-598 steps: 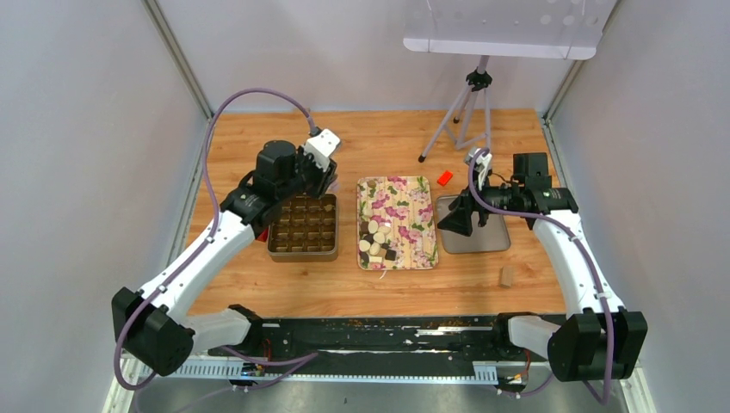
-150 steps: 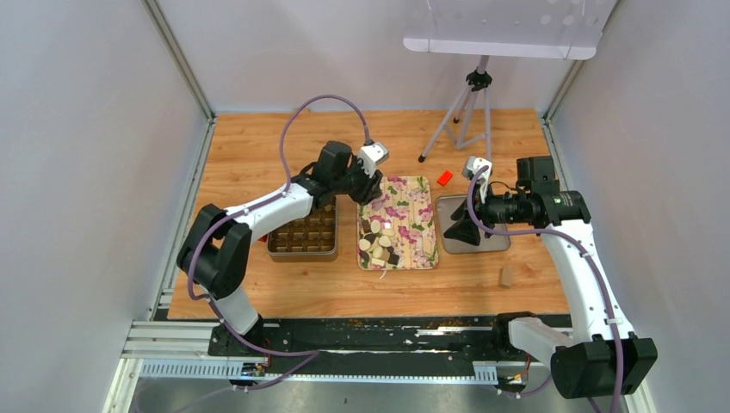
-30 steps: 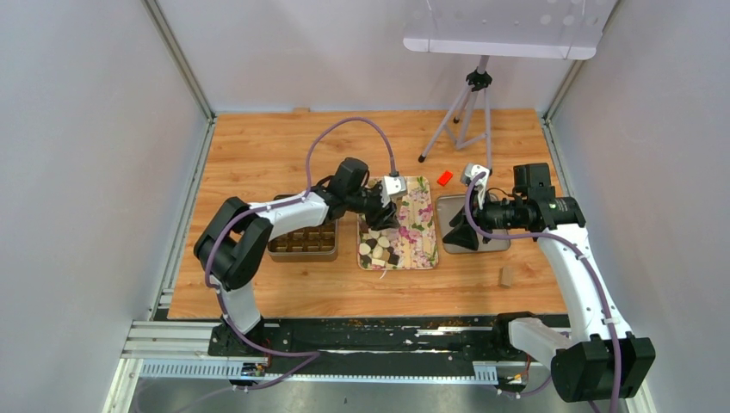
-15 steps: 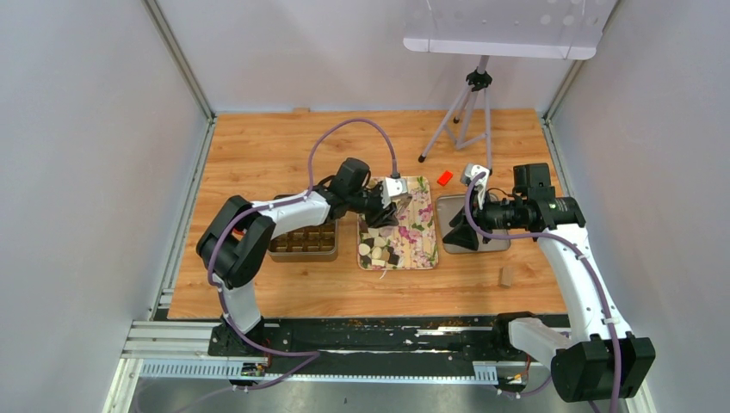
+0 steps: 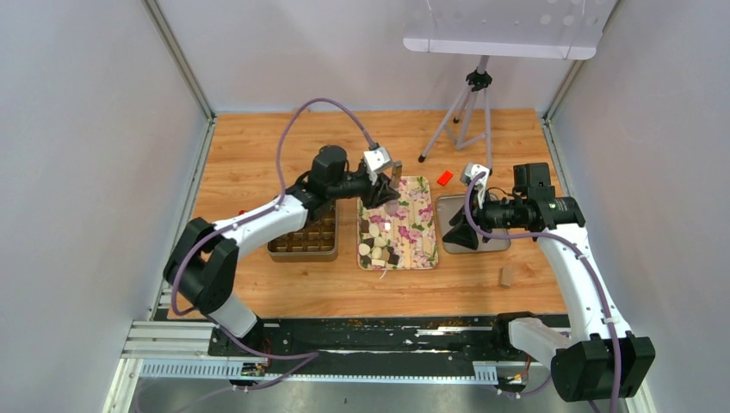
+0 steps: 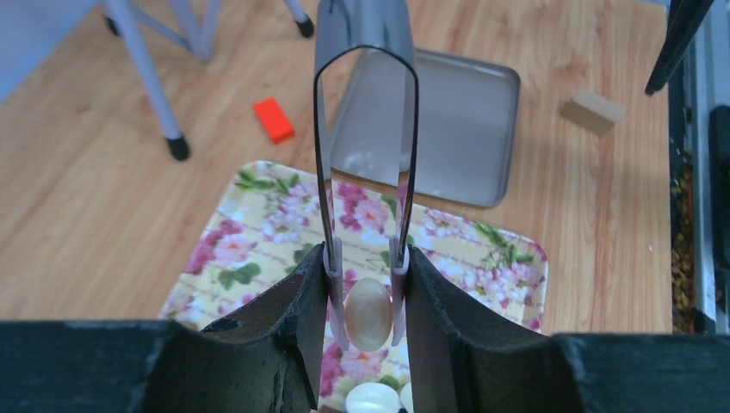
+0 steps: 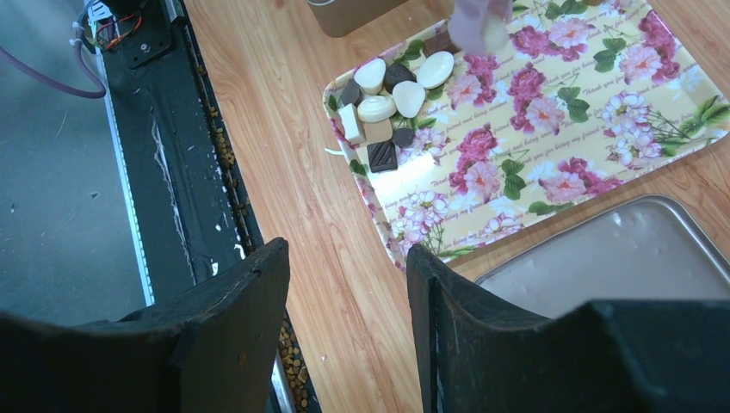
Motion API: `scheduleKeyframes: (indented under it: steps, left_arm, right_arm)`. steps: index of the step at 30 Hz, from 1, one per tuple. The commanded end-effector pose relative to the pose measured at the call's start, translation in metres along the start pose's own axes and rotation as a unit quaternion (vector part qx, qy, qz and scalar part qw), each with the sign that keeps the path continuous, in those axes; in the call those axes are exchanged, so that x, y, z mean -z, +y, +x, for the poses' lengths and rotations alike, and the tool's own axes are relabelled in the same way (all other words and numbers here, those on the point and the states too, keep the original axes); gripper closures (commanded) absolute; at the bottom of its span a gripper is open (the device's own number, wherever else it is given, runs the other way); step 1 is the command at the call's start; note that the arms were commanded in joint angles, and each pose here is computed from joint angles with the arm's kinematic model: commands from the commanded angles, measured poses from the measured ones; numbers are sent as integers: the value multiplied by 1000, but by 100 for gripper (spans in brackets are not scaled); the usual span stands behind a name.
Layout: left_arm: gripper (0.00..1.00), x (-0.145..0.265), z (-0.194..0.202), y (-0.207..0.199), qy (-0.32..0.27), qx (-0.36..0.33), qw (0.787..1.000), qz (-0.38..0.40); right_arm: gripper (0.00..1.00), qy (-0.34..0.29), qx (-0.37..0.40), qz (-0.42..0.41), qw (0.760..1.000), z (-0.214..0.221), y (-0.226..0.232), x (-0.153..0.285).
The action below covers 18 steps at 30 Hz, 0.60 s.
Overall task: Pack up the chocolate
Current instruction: Pick up the fake chocolate from the plate.
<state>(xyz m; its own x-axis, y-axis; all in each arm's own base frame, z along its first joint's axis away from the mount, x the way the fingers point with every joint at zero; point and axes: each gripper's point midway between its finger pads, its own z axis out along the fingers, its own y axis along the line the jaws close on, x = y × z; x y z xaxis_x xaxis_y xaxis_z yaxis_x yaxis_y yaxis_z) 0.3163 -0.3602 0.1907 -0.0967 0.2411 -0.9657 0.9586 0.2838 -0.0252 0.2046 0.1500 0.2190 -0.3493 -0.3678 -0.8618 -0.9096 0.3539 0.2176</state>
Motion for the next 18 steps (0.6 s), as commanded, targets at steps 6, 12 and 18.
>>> scheduleKeyframes:
  steps: [6,12,18]
  left_arm:
    - [79,100,-39,82,-48,-3,970,-239]
    - [79,171,-7,125,-8,27,932,-360]
    - [79,222,27,154,17,71,890,-450]
  right_arm:
    - [47,-18,19,3,1000,-13,-5,1]
    - [48,-19,15,-3,1000,-14,-6,-1]
    - [48,-23,12,-8,1000,-18,-8,-3]
